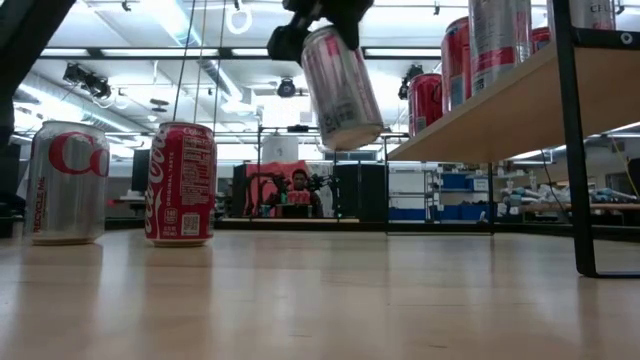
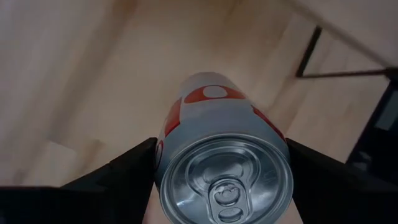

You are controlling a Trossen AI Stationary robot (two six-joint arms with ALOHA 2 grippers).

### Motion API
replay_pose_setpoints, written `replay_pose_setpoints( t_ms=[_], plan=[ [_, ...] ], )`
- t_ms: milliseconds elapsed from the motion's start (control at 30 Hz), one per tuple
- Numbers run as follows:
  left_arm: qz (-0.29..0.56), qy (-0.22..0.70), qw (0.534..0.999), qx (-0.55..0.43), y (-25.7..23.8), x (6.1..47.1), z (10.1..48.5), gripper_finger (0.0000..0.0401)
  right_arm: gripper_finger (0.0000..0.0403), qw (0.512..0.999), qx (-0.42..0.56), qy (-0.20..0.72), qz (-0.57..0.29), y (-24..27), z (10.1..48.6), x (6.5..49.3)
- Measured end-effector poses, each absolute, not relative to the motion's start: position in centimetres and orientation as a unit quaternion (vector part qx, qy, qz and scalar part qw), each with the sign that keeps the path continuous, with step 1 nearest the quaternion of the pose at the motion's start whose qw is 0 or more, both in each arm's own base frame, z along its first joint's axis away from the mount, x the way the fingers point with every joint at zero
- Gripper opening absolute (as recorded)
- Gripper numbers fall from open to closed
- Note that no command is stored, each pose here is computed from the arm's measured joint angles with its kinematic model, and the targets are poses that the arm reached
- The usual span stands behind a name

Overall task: Place canned beverage on shelf
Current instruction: Put the top red silver soda can on the shelf

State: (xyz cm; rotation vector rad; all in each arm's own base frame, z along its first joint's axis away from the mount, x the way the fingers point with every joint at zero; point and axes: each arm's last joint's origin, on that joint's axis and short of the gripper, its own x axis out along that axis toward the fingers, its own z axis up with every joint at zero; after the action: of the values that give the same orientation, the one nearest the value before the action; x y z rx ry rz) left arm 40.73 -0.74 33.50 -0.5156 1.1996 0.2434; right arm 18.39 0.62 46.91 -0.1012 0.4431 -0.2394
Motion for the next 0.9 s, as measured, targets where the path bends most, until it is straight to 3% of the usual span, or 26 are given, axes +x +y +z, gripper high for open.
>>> replay_pose_setpoints(
  t_ms=[467,900],
  plan=[
    [0.097,0.623,0.741,-0.232,-9.3,42.4,28.2,0.0309,0.0236,0.966,-0.057,0.25,-0.027,1.2,46.2,19.0],
    [0.104,0.657,0.719,-0.201,-11.1,43.2,24.8,0.0317,0.0236,0.967,-0.045,0.249,-0.012,2.0,46.1,19.2]
  ],
)
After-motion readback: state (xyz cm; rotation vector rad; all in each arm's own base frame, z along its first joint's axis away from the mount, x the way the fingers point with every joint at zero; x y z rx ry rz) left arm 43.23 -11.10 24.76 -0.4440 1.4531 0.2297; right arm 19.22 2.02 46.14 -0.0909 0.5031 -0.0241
